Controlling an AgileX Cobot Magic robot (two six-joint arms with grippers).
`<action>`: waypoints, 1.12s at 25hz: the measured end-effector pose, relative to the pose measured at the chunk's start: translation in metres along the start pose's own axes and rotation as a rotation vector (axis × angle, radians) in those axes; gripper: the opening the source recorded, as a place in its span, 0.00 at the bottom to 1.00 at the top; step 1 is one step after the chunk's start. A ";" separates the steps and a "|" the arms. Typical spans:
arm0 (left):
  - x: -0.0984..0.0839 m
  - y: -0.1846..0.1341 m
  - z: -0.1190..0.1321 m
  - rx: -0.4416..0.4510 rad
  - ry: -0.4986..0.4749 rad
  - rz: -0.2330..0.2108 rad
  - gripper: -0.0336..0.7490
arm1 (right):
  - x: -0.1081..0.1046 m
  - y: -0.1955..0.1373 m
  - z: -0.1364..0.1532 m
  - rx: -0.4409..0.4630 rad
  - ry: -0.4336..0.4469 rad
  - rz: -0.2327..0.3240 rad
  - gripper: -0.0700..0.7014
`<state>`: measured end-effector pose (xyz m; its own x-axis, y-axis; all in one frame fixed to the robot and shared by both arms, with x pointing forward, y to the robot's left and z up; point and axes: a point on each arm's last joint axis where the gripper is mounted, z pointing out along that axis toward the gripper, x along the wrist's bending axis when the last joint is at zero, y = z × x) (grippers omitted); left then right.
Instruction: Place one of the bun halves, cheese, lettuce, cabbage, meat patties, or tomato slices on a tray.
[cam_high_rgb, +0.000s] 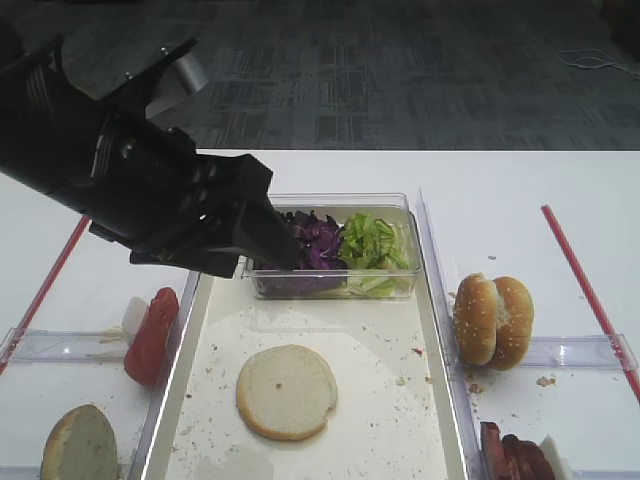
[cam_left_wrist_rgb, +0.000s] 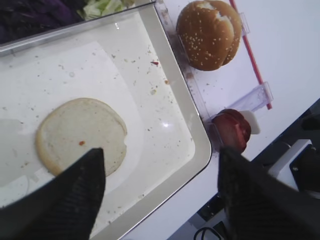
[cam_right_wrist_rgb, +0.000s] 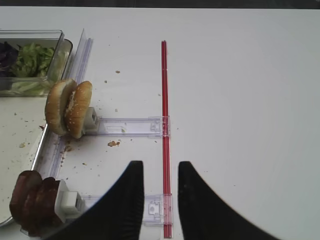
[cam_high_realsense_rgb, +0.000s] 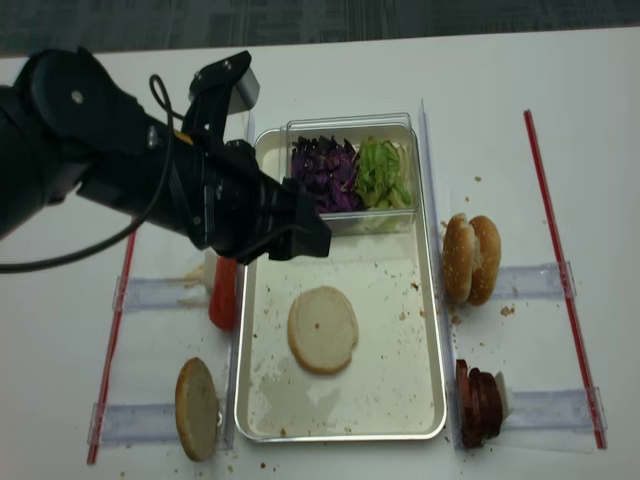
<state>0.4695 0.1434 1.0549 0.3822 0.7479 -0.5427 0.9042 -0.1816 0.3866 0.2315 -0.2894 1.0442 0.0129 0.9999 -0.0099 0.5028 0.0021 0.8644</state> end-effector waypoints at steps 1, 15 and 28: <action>0.001 0.000 0.000 0.004 0.015 0.004 0.65 | 0.000 0.000 0.000 0.000 0.000 0.000 0.39; 0.062 -0.009 -0.024 0.136 0.569 -0.028 0.65 | 0.000 0.000 0.000 0.000 0.000 0.000 0.39; 0.132 -0.014 -0.076 0.110 0.718 -0.293 0.65 | 0.000 0.000 0.000 0.000 0.000 0.000 0.39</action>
<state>0.4925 0.2935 1.0346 -0.0581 0.9981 0.0183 0.9773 0.0531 0.2053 0.2315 -0.2894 1.0442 0.0129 0.9999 -0.0099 0.5028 0.0021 0.8644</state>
